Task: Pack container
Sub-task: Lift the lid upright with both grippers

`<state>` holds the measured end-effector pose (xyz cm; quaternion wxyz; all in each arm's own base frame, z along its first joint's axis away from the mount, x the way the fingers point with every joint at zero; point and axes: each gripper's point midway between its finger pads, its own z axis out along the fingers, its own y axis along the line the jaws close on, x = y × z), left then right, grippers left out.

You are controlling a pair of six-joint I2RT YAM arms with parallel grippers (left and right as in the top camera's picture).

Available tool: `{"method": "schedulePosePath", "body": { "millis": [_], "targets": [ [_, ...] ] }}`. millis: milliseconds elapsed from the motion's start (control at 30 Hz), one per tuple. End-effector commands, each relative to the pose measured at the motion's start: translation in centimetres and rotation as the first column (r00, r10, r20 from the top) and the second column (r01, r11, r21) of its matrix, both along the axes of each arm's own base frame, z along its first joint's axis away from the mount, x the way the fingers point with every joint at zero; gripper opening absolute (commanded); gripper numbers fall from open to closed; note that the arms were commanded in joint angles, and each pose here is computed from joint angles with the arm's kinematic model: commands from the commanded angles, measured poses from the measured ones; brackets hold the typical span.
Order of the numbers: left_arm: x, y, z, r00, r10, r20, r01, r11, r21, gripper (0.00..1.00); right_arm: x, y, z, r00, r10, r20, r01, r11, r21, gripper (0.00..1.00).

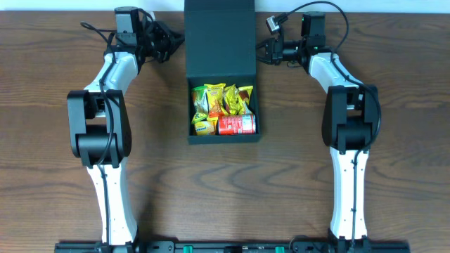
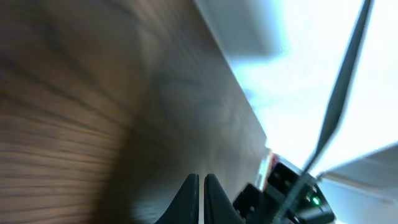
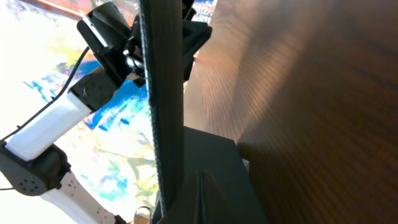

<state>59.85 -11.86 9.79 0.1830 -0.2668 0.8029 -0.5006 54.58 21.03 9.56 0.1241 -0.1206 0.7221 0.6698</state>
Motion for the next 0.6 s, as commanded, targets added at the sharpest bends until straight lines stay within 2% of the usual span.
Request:
{"method": "schedulePosePath", "body": {
  "millis": [0, 233, 467, 567],
  "targets": [
    [-0.8, -1.0, -0.2, 0.998, -0.066, -0.01, 0.066, 0.996, -0.057, 0.06, -1.0, 0.6, 2.3, 0.998, 0.062, 0.028, -0.064, 0.997, 0.044, 0.02],
    [-1.6, -2.0, 1.1, 0.988, -0.151, 0.033, 0.153, 0.982, -0.113, 0.06, -1.3, 0.5, 2.9, 0.995, 0.088, 0.055, -0.092, 0.994, 0.065, 0.02],
    [-2.7, -3.1, 4.3, 0.938, -0.285, 0.195, 0.318, 0.934, -0.163, 0.06, -0.4, 0.0, 3.9, 0.994, 0.077, 0.072, -0.082, 0.994, 0.066, 0.02],
    [-3.1, -3.2, 4.9, 0.922, -0.315, 0.225, 0.356, 0.918, -0.174, 0.06, -0.1, 0.0, 4.9, 0.994, 0.076, 0.073, -0.081, 0.994, 0.067, 0.02]
  ]
}}
